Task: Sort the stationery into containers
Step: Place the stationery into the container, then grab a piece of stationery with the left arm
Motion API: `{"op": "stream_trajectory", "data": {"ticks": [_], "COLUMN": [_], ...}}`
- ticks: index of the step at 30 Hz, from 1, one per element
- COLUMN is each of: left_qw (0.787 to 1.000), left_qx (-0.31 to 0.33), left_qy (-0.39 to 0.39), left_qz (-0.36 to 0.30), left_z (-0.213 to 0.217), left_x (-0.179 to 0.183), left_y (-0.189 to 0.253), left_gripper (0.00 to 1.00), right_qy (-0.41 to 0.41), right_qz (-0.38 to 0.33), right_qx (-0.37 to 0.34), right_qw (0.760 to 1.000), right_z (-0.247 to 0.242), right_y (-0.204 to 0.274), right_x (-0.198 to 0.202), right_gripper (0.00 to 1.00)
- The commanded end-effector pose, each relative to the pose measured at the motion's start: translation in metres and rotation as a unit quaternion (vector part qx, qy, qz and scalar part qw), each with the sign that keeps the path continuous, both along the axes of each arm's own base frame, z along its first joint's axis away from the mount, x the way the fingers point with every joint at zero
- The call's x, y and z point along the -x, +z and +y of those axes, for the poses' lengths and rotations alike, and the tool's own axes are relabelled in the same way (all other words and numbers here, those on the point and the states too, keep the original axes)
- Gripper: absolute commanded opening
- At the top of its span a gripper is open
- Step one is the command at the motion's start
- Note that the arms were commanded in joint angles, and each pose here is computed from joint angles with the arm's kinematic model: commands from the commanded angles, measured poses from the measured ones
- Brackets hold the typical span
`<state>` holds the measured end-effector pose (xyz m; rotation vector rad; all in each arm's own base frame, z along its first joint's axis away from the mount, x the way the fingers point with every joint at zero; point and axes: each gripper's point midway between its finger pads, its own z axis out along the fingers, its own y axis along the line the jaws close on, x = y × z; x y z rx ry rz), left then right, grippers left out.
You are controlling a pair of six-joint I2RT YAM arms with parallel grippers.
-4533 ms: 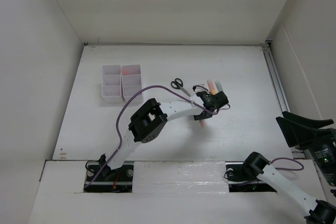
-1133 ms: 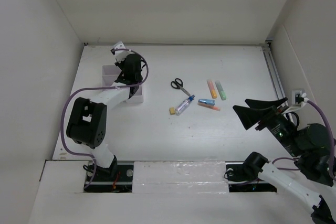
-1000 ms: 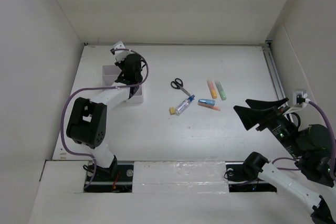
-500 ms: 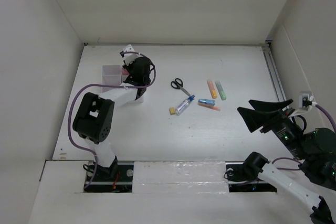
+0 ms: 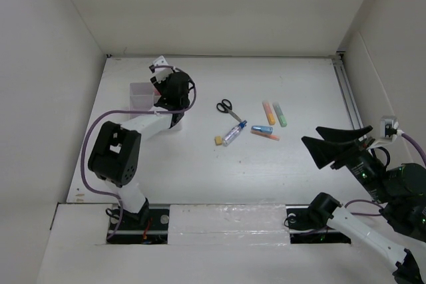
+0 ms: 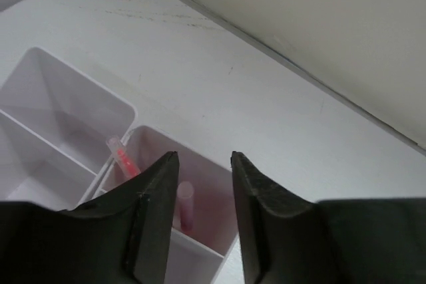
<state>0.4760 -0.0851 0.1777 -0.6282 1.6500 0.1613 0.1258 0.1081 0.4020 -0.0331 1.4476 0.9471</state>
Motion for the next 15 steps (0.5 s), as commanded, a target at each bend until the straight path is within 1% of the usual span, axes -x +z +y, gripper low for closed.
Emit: {"op": "stream_trajectory", "data": {"ticks": [1,3,4,6,8,9,10,11,12,13,14,15], "left_qw": [0.999,0.998,0.998,0.997,0.995,0.994,0.994,0.993,0.992,0.989,0.991,0.988], "left_qx": [0.012,0.018,0.018,0.022,0.032,0.032,0.033,0.043,0.053,0.081,0.082,0.108], "left_qy": [0.006,0.011,0.011,0.011,0.003,-0.01,-0.029,-0.035,-0.047,-0.071,-0.083,-0.095], "left_qz": [-0.049,-0.063,-0.063,-0.079,-0.096,-0.106,-0.101,-0.107,-0.102,-0.099,-0.061,-0.061], "left_z": [0.002,0.005,0.005,0.005,-0.002,-0.01,-0.018,-0.024,-0.034,-0.055,-0.066,-0.081], "left_x": [0.014,0.018,0.018,0.026,0.034,0.041,0.044,0.045,0.046,0.05,0.058,0.06], "left_y": [0.043,0.053,0.053,0.07,0.086,0.099,0.103,0.118,0.121,0.126,0.114,0.127], "left_gripper": [0.37,0.45,0.54,0.65,0.79,0.97,1.0,1.0,1.0,1.0,1.0,1.0], "right_qy": [0.017,0.021,0.026,0.026,0.026,0.022,0.022,0.001,-0.014,-0.032,-0.075,-0.096], "right_qz": [-0.025,-0.03,-0.024,-0.024,-0.024,-0.023,-0.023,-0.016,-0.008,0.007,0.031,0.034], "right_qx": [-0.013,-0.016,-0.009,-0.009,-0.009,-0.009,-0.009,-0.008,-0.013,-0.018,-0.012,-0.021], "right_qw": [0.999,0.999,0.999,0.999,0.999,0.999,0.999,1.0,1.0,0.999,0.997,0.995], "right_z": [-0.001,0.0,0.005,0.005,0.005,0.004,0.004,-0.002,-0.008,-0.013,-0.025,-0.035], "right_y": [0.018,0.021,0.016,0.016,0.016,0.016,0.016,0.017,0.017,0.016,0.007,0.012], "right_x": [0.009,0.01,0.008,0.008,0.008,0.007,0.007,0.002,0.0,-0.004,-0.013,-0.013], "right_gripper": [0.95,0.95,0.95,0.95,0.95,0.95,0.95,0.97,0.98,1.0,1.0,1.0]}}
